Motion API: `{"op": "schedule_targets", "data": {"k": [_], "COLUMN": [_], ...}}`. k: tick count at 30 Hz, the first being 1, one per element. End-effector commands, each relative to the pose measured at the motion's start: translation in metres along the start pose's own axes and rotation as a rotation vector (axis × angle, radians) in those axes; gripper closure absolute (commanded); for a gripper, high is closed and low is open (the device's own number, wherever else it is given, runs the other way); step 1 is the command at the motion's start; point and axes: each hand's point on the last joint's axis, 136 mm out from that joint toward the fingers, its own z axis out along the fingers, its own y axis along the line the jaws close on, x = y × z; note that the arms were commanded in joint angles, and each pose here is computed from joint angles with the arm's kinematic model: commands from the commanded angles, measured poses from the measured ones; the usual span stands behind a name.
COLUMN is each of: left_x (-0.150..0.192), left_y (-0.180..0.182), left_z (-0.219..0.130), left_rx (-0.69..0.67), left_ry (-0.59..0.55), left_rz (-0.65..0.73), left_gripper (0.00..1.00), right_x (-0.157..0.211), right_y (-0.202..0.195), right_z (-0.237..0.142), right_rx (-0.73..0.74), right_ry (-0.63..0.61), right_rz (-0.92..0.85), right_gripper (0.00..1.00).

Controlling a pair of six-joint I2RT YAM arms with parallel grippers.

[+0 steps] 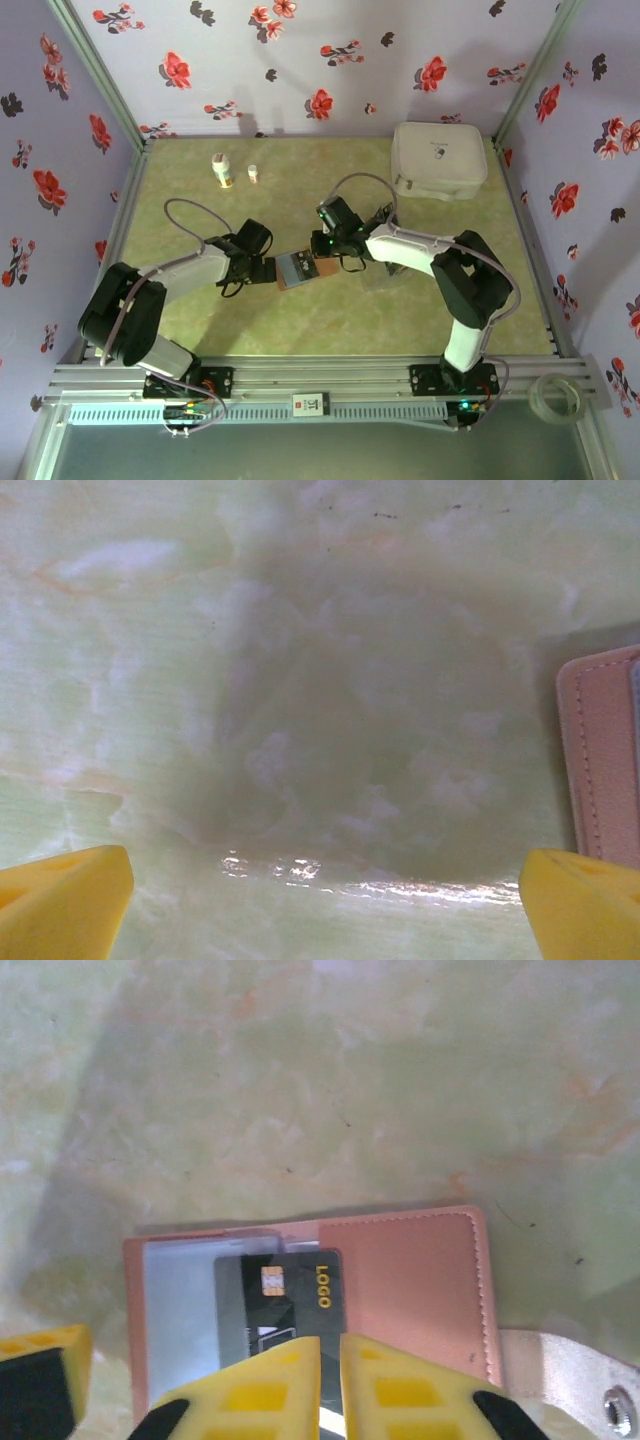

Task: Put the credit cards into the card holder
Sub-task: Insert the credit card into the card slot.

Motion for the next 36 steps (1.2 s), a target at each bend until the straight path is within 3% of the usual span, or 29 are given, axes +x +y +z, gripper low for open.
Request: {"op": "schedule_targets", "data": {"k": [1, 12, 36], "left_x": [0.002, 0.006, 0.010], "left_y": [0.007, 0.013, 0.015], "left_z": [0.004, 0.010, 0.022], "left_rx": [-0.033, -0.081, -0.111], "left_ry": [0.018, 0.041, 0.068], "left_rz": [-0.008, 0.013, 0.044], "left_gripper": [0.00, 0.00, 0.00], "right_x": [0.011, 0.015, 0.024], "right_y": [-0.012, -0.020, -0.023], "right_z": [0.008, 0.019, 0.031], "right_rx": [0.080, 0.149, 0.203], "right_ry": [0.064, 0.106, 0.157], "right_rz": [-0.042, -0.089, -0.135], "right_gripper": [0.94, 1.00, 1.00]}}
